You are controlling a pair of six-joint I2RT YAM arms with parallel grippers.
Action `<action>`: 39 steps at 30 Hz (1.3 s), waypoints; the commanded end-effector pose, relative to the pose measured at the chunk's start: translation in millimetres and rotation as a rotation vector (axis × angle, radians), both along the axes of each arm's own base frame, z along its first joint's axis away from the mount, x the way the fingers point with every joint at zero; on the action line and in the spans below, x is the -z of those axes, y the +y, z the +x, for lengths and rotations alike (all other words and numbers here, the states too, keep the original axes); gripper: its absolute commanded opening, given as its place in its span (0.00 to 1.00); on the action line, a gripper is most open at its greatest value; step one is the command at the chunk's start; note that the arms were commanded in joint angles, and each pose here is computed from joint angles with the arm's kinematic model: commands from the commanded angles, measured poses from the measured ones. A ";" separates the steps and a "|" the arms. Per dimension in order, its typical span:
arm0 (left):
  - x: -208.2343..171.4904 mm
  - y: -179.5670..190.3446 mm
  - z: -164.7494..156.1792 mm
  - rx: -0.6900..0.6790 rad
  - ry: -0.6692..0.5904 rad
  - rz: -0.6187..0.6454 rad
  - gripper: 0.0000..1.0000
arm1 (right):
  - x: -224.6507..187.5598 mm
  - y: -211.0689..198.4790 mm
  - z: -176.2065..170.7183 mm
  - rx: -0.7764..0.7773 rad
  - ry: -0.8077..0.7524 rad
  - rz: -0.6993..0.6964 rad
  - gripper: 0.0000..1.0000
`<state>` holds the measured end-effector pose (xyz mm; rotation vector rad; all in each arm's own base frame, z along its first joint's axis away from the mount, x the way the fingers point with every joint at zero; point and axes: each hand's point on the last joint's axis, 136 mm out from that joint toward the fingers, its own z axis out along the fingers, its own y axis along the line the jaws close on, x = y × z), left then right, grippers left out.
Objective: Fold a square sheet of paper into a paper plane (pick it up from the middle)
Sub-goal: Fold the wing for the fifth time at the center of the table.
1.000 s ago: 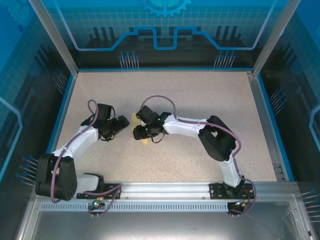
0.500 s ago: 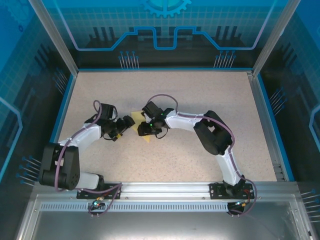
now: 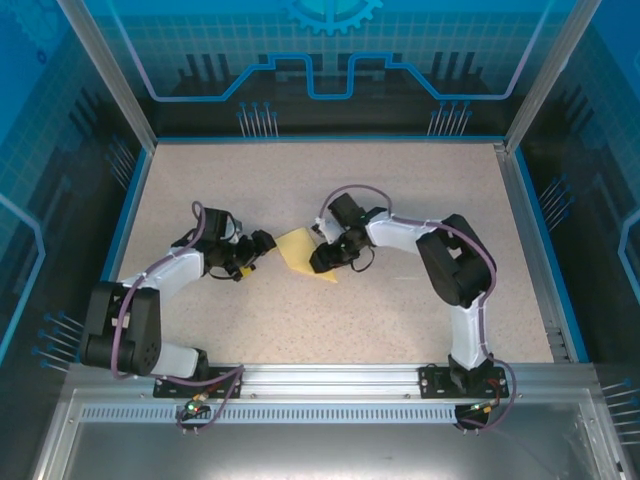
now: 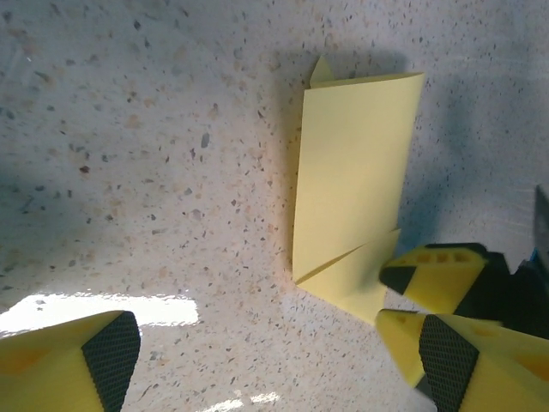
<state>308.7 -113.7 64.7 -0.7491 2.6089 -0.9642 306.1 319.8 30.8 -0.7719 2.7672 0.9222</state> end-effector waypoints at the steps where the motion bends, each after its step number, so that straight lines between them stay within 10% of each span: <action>1: 4.1 -10.2 -5.3 0.016 0.018 -0.059 0.89 | -51.2 18.5 -6.0 -0.056 -0.053 0.139 0.47; 24: 11.9 -47.3 -8.6 0.080 0.013 -0.140 0.88 | -2.9 20.4 23.3 0.202 0.017 0.023 0.43; 39: 19.4 -81.3 0.5 0.119 0.037 -0.227 0.74 | 19.3 -4.0 25.2 0.345 0.260 0.205 0.44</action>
